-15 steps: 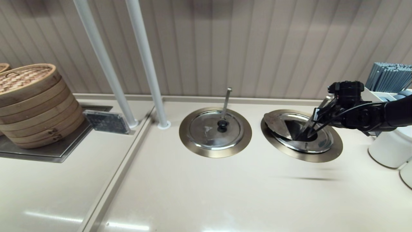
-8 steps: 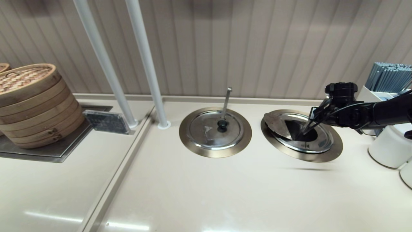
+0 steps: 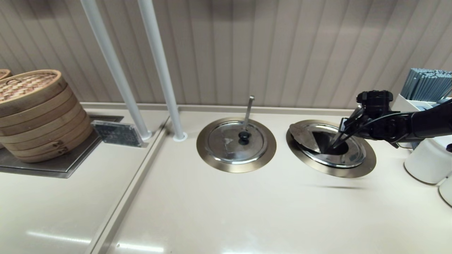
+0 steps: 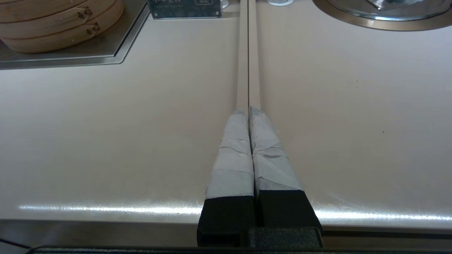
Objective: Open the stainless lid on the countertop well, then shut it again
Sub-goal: Stir with a spoon
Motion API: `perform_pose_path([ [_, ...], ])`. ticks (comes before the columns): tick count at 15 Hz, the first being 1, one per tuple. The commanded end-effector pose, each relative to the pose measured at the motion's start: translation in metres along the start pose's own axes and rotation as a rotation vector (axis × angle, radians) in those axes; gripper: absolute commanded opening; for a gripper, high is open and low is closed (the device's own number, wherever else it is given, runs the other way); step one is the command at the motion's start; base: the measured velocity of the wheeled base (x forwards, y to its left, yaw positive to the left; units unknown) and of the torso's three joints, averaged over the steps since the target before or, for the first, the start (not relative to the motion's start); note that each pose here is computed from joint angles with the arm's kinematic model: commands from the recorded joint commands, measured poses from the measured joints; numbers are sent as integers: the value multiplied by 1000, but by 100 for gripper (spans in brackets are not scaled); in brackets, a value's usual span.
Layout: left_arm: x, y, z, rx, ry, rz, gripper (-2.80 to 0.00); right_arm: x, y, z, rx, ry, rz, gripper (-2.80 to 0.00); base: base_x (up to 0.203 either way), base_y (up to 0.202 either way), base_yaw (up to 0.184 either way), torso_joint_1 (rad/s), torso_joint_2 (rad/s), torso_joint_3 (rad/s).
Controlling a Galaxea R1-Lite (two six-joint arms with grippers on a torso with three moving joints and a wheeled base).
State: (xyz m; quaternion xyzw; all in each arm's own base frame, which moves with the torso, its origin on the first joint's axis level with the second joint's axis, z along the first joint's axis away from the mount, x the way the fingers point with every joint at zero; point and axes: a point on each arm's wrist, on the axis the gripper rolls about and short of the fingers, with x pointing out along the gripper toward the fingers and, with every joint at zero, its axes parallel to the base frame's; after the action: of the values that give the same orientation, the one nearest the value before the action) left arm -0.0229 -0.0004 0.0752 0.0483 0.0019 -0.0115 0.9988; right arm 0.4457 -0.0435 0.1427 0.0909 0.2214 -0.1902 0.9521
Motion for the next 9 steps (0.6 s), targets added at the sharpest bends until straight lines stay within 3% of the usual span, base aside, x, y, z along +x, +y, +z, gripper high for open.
perform_pose_path([
  [1, 0, 0, 0, 0, 0, 0, -280, -8, -1, 5, 20, -13, 13, 0, 0, 0, 0, 0, 0, 0],
  [5, 0, 0, 0, 0, 0, 0, -280, 11, -3, -4, 18, 6, -1, 0, 0, 0, 0, 0, 0, 0],
  [9, 0, 0, 0, 0, 0, 0, -280, 40, -5, 5, 33, -46, -7, 0, 0, 0, 0, 0, 0, 0],
])
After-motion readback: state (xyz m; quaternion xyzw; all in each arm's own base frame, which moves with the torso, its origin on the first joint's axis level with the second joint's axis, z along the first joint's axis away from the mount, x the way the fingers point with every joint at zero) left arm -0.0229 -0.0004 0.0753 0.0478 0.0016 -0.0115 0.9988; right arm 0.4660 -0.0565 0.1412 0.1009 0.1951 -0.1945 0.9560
